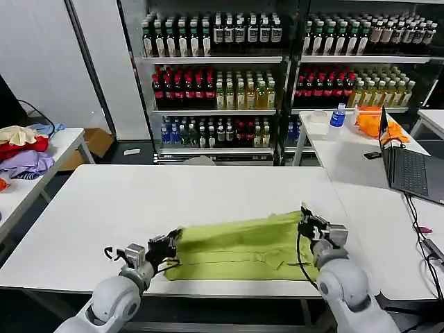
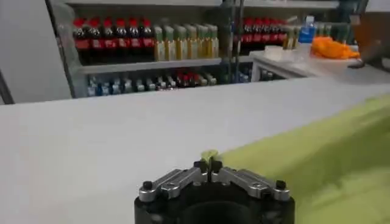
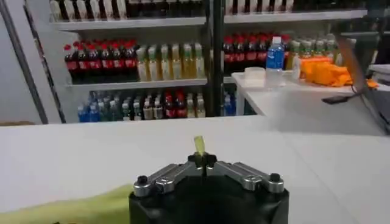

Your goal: Fold and organize the clothes.

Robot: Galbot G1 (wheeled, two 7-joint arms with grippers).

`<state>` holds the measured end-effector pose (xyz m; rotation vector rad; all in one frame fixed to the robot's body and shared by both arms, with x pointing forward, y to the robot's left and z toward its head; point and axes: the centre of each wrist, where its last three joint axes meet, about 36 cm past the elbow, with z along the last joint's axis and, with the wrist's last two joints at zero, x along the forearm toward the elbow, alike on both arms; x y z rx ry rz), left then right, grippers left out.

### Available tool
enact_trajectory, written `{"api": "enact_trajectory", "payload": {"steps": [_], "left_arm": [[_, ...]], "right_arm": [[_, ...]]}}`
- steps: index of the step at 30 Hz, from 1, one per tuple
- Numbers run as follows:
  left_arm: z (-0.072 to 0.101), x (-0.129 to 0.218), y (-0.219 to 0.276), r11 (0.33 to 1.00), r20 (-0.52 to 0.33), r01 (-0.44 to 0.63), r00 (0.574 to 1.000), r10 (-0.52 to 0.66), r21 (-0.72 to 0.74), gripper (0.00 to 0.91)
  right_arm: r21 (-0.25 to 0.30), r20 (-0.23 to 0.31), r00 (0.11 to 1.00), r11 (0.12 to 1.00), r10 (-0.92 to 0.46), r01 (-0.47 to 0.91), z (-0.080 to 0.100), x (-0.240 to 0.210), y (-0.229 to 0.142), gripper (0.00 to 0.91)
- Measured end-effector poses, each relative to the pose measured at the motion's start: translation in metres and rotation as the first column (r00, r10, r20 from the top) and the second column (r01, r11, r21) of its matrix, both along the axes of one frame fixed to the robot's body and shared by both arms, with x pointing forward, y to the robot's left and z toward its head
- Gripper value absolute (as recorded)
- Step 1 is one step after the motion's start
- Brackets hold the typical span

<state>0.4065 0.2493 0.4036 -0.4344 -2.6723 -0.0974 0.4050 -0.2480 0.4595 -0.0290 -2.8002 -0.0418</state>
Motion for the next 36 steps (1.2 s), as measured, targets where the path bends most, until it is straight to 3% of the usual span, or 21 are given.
{"api": "enact_trajectory", "payload": {"steps": [7,8,9,10,19,29,36], "left_arm": [[-0.012,-0.012,-0.001,1.000,-0.019,0.013,1.000,-0.013,0.025,0.030],[-0.014,-0.013,-0.001,0.999,-0.020,0.015,1.000,-0.015,0.029,0.222],[-0.015,-0.013,-0.002,0.999,-0.021,0.017,1.000,-0.017,0.033,0.443],[-0.016,-0.014,-0.002,0.999,-0.021,0.020,1.000,-0.019,0.038,0.907],[-0.020,-0.015,-0.005,0.998,-0.017,0.019,1.000,-0.018,0.068,0.907],[-0.015,-0.024,-0.011,0.998,0.015,-0.028,1.000,0.027,0.054,0.907],[-0.019,-0.033,-0.022,0.996,-0.022,-0.087,0.996,0.087,0.018,0.907]], "right_arm": [[-0.015,-0.036,0.999,1.000,-0.012,0.011,-0.008,-0.023,-0.005,0.000],[-0.018,-0.042,0.999,1.000,-0.013,0.012,-0.009,-0.025,-0.005,0.000],[-0.020,-0.047,0.999,1.000,-0.014,0.013,-0.010,-0.026,-0.005,0.242],[-0.023,-0.052,0.999,1.000,-0.015,0.014,-0.011,-0.028,-0.005,0.907],[-0.042,-0.079,0.997,0.999,-0.012,0.009,-0.019,-0.038,-0.002,0.907],[-0.077,-0.066,0.998,0.997,-0.023,0.017,-0.016,-0.054,-0.009,0.907],[-0.091,-0.065,0.997,0.995,-0.042,0.036,-0.014,-0.065,-0.015,0.907]]}}
